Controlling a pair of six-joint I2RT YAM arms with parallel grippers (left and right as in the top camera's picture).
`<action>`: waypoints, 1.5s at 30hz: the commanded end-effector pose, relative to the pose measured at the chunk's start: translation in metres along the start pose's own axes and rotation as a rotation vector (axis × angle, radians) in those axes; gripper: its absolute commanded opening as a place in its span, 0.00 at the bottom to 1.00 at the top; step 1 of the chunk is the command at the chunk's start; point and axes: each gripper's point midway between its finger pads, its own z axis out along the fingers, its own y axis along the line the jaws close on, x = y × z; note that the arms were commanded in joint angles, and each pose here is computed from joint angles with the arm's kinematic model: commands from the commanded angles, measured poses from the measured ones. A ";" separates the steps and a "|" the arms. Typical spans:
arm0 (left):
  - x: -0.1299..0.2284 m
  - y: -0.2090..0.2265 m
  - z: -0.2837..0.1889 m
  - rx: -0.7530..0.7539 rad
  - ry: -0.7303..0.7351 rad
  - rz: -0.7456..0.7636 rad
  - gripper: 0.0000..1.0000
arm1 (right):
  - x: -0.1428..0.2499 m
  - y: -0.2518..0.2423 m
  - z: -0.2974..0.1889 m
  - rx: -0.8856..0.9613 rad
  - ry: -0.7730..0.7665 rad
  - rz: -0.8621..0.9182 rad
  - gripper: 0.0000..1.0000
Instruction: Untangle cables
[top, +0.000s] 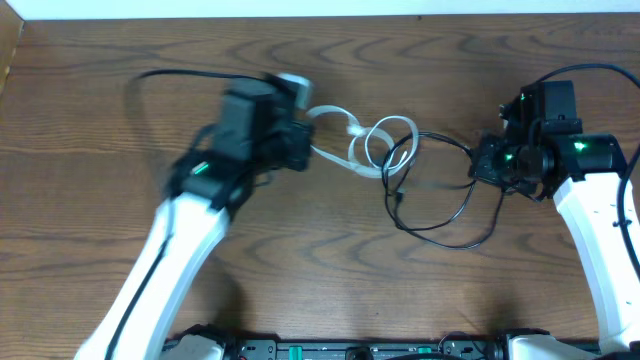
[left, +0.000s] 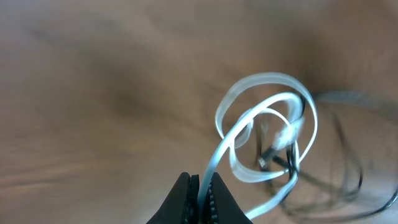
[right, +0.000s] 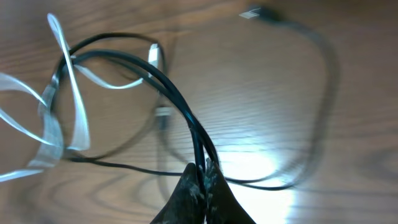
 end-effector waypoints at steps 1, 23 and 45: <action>-0.020 0.030 -0.045 -0.148 -0.121 -0.067 0.07 | -0.011 -0.031 0.001 0.145 -0.031 0.057 0.01; 0.000 0.077 -0.083 -0.231 -0.091 -0.201 0.08 | -0.001 0.065 0.032 -0.367 0.105 -0.266 0.32; -0.129 -0.017 -0.228 0.035 -0.618 -0.129 0.07 | 0.037 0.166 0.097 -0.615 0.158 -0.594 0.63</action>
